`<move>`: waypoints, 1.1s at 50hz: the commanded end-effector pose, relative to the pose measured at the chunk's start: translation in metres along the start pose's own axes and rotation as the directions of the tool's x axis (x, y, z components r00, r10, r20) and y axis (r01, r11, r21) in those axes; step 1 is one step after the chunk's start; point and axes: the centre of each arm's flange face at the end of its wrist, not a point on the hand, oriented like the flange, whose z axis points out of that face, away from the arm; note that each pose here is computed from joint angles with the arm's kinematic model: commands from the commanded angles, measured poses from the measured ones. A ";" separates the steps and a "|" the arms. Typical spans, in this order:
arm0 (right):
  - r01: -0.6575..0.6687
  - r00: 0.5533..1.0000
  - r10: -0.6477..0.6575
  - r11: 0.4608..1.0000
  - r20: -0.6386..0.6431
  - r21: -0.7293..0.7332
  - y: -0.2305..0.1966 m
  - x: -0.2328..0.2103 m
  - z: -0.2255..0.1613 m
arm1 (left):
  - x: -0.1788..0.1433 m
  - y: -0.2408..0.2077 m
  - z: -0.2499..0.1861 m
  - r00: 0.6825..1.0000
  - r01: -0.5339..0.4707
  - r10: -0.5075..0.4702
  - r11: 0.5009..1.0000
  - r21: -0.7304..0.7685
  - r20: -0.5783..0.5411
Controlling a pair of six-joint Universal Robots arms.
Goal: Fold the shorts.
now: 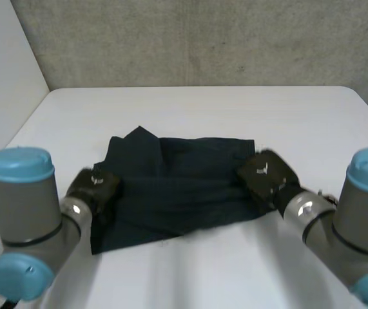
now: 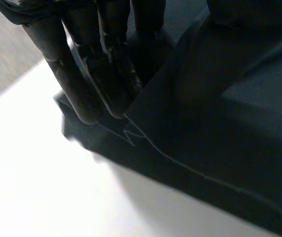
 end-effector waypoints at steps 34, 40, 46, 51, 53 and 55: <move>-0.036 0.997 0.057 0.946 -0.057 0.321 -0.086 0.044 0.060 | -0.040 -0.065 0.005 0.924 -0.092 -0.060 0.923 0.373 0.378; -0.045 0.990 0.049 0.998 0.134 -0.033 -0.012 -0.006 0.054 | -0.001 -0.009 -0.004 0.958 -0.131 0.073 0.971 0.198 0.276; -0.021 0.980 0.047 0.991 0.194 -0.135 -0.013 -0.011 0.024 | -0.004 -0.012 -0.042 0.944 -0.244 0.207 0.962 0.123 0.257; -0.023 0.974 0.066 0.981 0.217 -0.193 -0.038 -0.004 -0.017 | -0.007 -0.008 -0.087 0.916 -0.365 0.358 0.931 0.005 0.184; -0.024 0.966 0.083 0.971 0.244 -0.238 -0.043 -0.004 -0.029 | -0.007 -0.005 -0.100 0.907 -0.393 0.394 0.919 -0.032 0.149; 0.006 0.938 0.108 0.946 0.330 -0.325 -0.048 -0.011 -0.054 | -0.006 -0.002 -0.118 0.898 -0.427 0.433 0.901 -0.078 0.084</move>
